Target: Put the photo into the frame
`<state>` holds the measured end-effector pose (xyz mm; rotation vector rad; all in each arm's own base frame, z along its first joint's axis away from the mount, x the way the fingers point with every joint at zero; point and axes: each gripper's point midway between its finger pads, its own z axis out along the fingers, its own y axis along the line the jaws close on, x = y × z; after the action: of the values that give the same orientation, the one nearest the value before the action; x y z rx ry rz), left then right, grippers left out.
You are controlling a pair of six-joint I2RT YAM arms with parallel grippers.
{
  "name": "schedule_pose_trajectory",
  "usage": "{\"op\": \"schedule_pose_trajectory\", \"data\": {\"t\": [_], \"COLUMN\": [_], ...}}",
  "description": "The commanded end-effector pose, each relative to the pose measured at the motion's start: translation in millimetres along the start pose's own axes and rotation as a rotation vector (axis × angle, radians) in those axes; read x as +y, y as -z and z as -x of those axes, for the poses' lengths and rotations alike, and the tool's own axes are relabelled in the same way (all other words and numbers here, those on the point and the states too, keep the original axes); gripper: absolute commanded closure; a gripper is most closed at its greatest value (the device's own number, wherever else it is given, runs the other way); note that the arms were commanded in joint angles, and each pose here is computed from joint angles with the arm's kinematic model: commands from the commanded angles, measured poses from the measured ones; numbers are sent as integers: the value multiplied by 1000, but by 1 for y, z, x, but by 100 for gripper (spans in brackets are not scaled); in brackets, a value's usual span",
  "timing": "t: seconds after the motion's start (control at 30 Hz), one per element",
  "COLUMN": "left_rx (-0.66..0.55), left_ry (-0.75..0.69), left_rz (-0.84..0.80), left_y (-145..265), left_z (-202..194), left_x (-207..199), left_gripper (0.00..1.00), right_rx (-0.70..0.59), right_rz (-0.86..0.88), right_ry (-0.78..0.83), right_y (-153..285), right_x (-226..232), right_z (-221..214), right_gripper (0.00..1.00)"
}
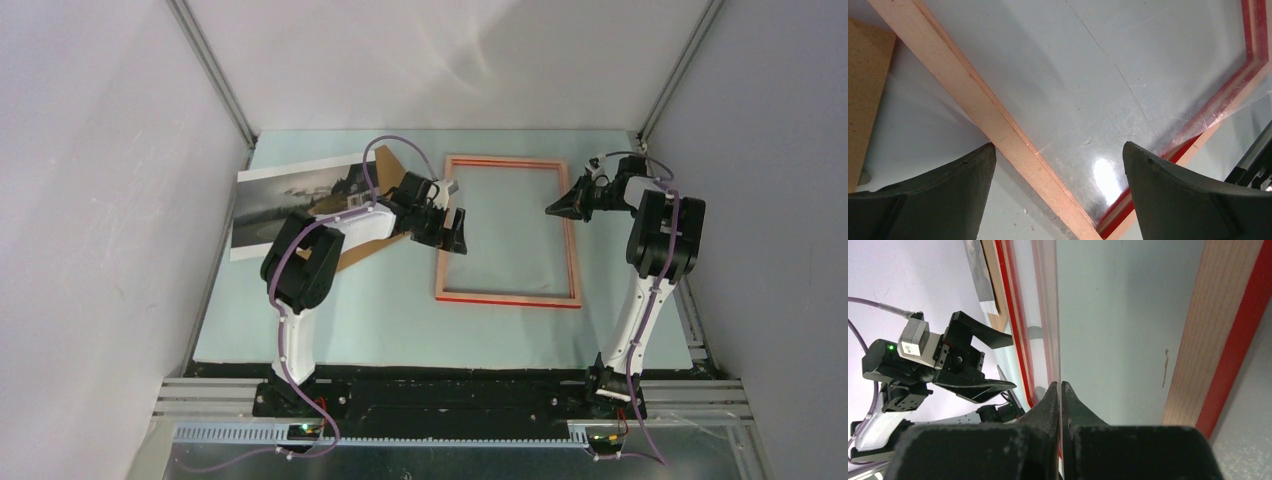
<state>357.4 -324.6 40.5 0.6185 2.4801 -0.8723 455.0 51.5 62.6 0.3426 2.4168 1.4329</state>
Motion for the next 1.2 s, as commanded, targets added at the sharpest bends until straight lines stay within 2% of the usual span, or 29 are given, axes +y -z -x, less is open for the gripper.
{"op": "schedule_pose_trajectory", "data": {"t": [0.0, 0.6, 0.77, 1.0, 1.17], "left_rx": [-35, -40, -43, -50, -51], "left_ry": [-32, -67, -74, -83, -85], "left_rz": [-66, -62, -55, -50, -49], "left_y": [6, 8, 8, 9, 9], "left_z": [7, 5, 5, 8, 8], "left_x": [-31, -45, -45, -45, -45], "left_gripper": [0, 0, 0, 0, 0], "right_rx": [23, 30, 35, 36, 40], "right_rz": [-20, -129, -161, -204, -224], "right_ry": [29, 88, 104, 134, 155], "right_y": [-7, -4, -4, -2, -3], "right_x": [0, -9, -13, -13, -10], "right_z": [0, 9, 9, 12, 14], "right_gripper": [100, 96, 90, 72, 65]}}
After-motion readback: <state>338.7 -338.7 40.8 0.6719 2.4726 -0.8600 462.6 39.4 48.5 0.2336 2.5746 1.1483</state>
